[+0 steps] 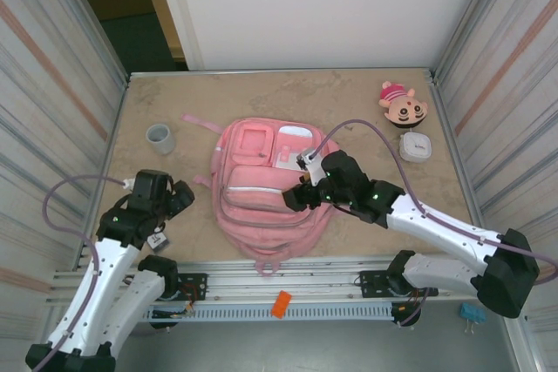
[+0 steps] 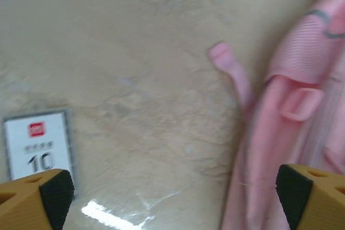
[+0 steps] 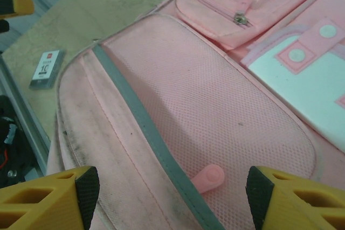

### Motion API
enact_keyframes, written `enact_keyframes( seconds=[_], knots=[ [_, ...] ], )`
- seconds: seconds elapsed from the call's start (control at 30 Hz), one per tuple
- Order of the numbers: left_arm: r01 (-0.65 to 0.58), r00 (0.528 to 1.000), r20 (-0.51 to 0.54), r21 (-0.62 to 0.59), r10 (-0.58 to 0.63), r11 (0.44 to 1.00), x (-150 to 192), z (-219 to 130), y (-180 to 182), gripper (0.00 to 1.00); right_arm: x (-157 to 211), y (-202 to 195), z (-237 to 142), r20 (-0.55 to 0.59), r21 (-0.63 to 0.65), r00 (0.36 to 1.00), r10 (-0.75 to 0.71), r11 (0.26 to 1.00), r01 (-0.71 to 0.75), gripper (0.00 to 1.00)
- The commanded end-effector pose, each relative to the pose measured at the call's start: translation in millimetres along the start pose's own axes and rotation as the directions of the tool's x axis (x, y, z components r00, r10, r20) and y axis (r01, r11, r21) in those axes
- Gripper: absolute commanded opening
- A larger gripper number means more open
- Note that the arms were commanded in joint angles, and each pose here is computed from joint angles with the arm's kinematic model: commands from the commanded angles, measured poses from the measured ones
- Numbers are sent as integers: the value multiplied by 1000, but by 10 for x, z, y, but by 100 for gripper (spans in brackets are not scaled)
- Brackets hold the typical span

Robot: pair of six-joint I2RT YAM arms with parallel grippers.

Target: Pack books, pencil case, and school supplies into a backpack

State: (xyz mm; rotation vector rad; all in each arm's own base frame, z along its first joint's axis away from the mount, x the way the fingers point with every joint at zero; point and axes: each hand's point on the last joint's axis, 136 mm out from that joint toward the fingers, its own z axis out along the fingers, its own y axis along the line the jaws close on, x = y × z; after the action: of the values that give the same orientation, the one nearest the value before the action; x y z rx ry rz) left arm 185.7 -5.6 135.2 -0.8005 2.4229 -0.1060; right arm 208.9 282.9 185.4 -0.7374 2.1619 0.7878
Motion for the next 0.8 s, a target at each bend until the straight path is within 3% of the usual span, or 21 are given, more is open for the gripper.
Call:
enact_keyframes(
  seconds=[0.0, 0.27, 0.63, 0.77],
  knots=[
    [119, 993, 27, -206, -116, 971, 53, 62, 396, 99, -200, 157, -16, 47, -44, 998, -34, 998, 36, 73],
    [242, 970, 108, -400, -216, 884, 156, 172, 818, 99, -138, 171, -4, 31, -38, 999, -42, 998, 43, 73],
    [421, 905, 139, -430, -403, 798, 265, 461, 1160, 99, -73, 122, -57, 19, -14, 999, -49, 999, 49, 73],
    [413, 909, 138, -413, -392, 812, 203, 586, 1156, 99, -60, 116, -51, 17, -12, 999, -49, 999, 49, 73]
  ],
)
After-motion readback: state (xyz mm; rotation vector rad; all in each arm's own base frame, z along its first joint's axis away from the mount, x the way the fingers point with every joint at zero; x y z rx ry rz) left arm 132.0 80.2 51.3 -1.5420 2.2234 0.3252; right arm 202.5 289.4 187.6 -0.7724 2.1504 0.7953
